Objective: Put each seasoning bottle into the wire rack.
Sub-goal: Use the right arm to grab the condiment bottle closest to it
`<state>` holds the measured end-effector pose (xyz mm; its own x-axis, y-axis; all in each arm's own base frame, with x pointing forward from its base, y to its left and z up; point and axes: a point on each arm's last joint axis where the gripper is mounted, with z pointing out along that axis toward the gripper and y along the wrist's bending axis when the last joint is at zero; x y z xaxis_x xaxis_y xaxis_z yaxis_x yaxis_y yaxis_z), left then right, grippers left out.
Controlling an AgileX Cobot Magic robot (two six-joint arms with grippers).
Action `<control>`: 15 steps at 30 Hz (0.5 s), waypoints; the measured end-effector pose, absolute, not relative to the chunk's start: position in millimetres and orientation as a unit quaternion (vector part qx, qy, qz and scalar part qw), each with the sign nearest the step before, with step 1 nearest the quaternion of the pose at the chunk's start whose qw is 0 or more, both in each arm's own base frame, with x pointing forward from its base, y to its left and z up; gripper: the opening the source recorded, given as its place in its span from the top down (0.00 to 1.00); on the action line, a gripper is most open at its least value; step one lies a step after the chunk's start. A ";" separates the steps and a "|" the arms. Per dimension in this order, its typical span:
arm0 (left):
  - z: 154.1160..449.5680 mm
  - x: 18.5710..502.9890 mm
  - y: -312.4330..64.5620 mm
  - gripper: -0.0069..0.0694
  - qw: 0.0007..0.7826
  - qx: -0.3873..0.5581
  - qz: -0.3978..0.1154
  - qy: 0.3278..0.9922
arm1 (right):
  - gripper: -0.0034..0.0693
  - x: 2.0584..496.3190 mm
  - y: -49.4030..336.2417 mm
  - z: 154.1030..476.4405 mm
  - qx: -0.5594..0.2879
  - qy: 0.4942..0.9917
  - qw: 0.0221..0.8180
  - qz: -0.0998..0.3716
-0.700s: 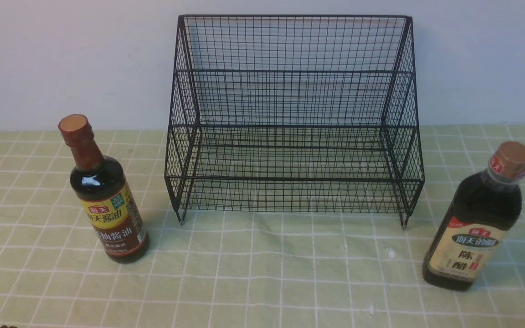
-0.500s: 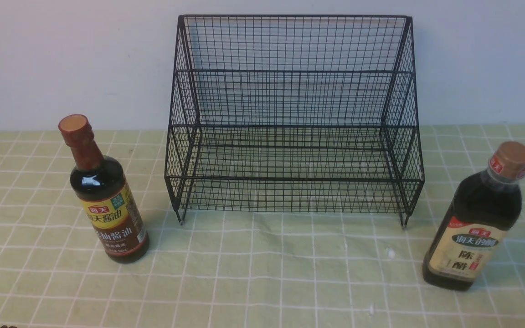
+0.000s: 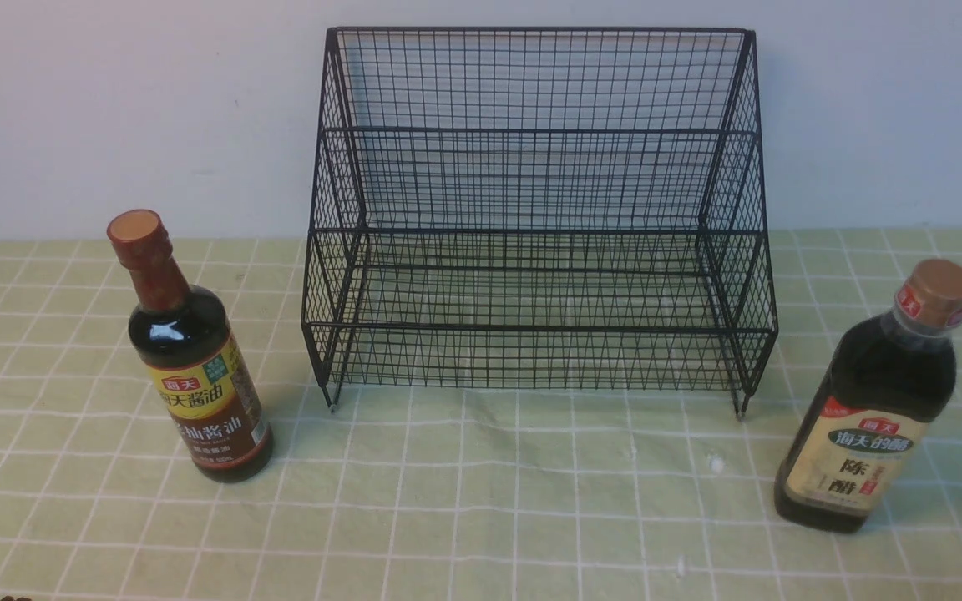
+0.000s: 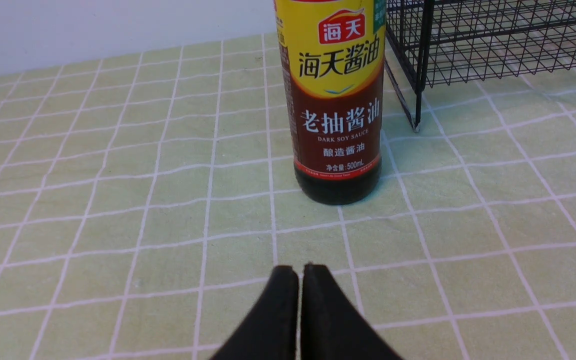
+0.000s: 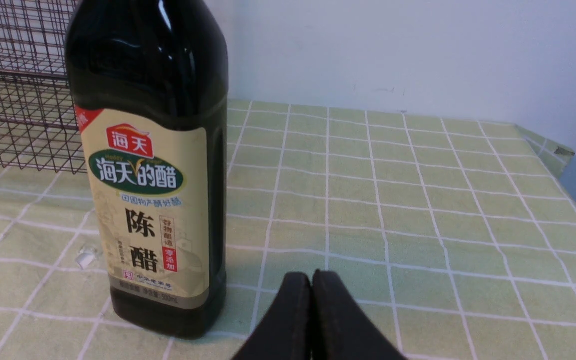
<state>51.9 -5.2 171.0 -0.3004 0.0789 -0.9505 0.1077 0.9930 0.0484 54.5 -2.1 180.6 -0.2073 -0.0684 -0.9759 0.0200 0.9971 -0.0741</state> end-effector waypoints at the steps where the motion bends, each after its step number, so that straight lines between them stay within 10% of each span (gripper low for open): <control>1: 171.0 51.9 -5.2 0.92 0.589 0.058 -0.012 0.806 | 0.97 54.5 -2.1 180.6 -0.016 0.776 0.629 -0.035; 15: 171.0 51.9 -5.2 0.92 0.589 0.058 -0.012 0.806 | 0.97 55.8 -0.1 185.6 0.028 0.754 0.656 0.016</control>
<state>51.9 -5.2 171.0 -0.3004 0.0789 -0.9505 0.1077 0.9930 0.0484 55.8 -0.1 185.6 -0.1372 0.0642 -0.9885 0.0217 0.9979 0.0618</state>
